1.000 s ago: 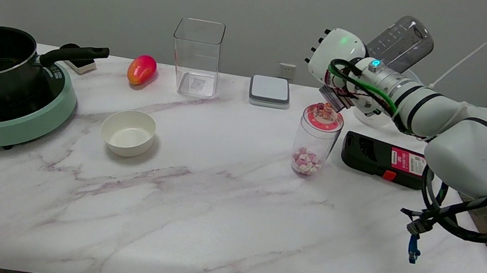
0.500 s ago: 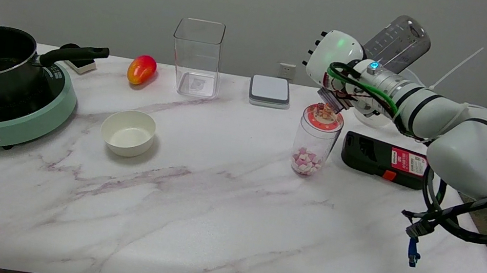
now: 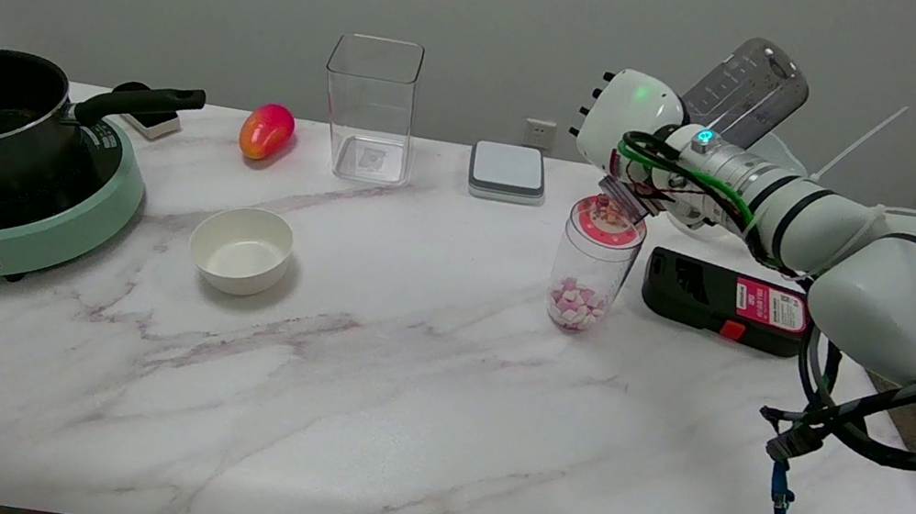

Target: Pour the contents of the bottle into the measuring cup.

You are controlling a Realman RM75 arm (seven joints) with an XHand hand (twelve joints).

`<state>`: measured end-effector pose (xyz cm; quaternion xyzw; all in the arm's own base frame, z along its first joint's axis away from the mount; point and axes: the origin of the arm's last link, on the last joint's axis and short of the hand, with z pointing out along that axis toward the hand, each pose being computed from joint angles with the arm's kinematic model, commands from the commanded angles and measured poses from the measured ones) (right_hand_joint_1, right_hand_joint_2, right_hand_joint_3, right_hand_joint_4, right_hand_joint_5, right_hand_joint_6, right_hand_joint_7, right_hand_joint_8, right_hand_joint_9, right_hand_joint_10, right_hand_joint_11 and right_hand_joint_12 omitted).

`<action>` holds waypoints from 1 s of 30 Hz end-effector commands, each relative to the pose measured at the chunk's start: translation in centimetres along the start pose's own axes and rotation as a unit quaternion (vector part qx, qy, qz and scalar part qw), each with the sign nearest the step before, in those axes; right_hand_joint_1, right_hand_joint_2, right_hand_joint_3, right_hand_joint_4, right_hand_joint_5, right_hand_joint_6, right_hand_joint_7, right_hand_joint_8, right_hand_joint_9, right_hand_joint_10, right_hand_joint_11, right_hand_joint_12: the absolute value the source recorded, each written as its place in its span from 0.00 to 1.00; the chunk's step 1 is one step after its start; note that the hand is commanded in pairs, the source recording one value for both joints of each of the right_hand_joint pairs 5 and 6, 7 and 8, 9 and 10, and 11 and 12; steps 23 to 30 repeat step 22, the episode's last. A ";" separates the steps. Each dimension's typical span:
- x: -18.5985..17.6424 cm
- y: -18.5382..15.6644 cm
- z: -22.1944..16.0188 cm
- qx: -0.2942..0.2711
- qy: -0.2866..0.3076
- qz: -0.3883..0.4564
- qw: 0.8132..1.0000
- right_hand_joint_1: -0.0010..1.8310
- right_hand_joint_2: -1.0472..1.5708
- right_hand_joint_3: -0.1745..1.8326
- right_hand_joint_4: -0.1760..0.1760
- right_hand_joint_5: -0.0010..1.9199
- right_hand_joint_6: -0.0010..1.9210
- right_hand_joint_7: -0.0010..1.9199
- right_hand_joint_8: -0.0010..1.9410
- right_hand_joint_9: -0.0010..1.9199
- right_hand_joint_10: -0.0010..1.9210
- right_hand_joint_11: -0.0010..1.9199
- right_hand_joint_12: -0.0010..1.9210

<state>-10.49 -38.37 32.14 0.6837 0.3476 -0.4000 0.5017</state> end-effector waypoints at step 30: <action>-4.2 4.0 -5.8 -0.188 0.098 0.217 0.953 0.81 0.50 0.80 0.50 0.61 0.61 0.72 0.72 0.67 0.67 0.54 0.54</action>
